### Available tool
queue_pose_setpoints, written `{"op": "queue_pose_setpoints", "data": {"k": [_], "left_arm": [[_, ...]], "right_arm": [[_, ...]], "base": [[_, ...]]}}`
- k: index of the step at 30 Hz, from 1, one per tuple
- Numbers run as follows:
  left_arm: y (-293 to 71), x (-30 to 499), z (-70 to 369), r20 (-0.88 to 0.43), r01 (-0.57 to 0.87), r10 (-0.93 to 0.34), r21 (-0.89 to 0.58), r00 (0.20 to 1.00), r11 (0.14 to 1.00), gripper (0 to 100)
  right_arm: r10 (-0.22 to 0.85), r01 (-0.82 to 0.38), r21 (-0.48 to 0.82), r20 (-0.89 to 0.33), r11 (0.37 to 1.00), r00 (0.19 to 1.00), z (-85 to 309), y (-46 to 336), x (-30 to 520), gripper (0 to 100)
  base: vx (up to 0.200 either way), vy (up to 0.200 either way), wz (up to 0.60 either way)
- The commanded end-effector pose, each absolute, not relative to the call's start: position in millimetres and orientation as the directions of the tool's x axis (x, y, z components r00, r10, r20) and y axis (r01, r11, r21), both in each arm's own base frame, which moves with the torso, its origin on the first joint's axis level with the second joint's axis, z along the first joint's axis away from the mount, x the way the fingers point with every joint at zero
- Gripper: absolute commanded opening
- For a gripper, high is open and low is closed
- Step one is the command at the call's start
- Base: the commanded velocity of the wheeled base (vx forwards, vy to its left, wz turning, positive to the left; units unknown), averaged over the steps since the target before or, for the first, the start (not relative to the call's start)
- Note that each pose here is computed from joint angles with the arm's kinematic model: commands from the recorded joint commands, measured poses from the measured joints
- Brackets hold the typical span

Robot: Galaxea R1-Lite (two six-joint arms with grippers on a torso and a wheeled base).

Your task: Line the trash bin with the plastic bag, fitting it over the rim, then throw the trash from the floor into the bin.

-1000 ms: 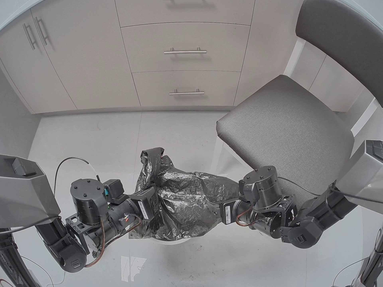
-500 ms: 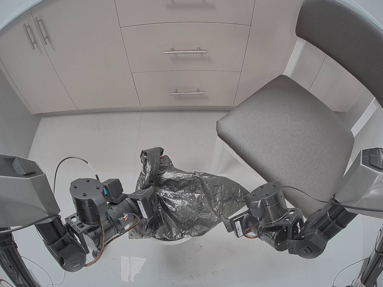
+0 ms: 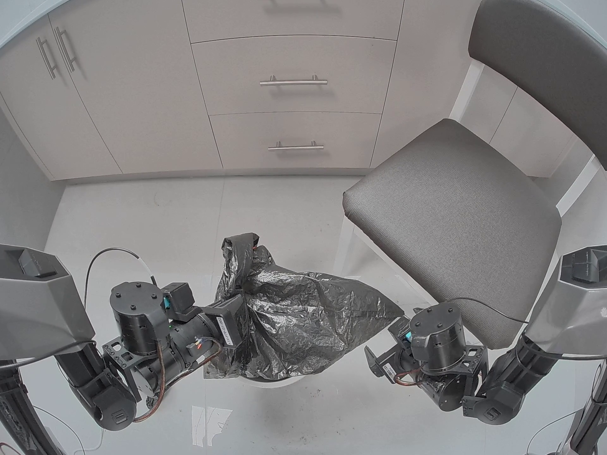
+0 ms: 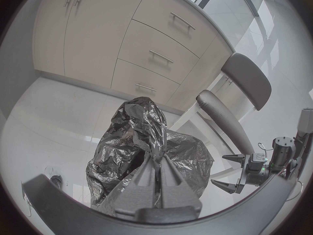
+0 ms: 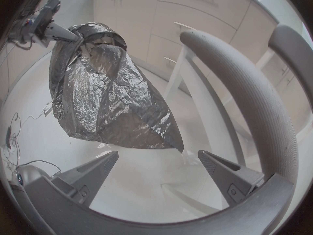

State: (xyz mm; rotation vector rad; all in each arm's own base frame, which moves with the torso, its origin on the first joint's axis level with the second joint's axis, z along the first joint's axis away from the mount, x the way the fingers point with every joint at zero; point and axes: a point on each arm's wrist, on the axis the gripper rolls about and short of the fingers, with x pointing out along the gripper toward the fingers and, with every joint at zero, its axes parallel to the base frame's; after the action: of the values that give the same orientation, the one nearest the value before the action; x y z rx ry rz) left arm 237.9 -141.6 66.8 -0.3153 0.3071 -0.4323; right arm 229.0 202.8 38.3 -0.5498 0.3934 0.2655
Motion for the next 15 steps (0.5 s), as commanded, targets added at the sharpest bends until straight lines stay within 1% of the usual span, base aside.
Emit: {"op": "queue_pose_setpoints", "data": {"k": [1, 9, 15], "left_arm": [[-142.1, 238.8, 66.7, -0.22, 0.359, -0.452, -0.359, 0.864, 0.862, 0], [-142.0, 238.6, 67.6, -0.217, 0.36, -0.452, -0.359, 0.865, 0.861, 0], [-141.9, 238.5, 68.0, -0.216, 0.361, -0.452, -0.359, 0.865, 0.861, 0]], "right_arm": [[0.151, -0.368, -0.497, -0.423, 0.786, 0.893, 26.8, 203.6, 229.1, 100], [0.179, -0.371, -0.54, -0.374, 0.756, 0.91, 15.4, 213.4, 236.3, 100], [0.192, -0.365, -0.536, -0.352, 0.761, 0.916, 11.1, 222.6, 243.0, 100]], "base": [[0.0, 0.0, 0.0], [0.0, 0.0, 0.0], [0.0, 0.0, 0.0]]}}
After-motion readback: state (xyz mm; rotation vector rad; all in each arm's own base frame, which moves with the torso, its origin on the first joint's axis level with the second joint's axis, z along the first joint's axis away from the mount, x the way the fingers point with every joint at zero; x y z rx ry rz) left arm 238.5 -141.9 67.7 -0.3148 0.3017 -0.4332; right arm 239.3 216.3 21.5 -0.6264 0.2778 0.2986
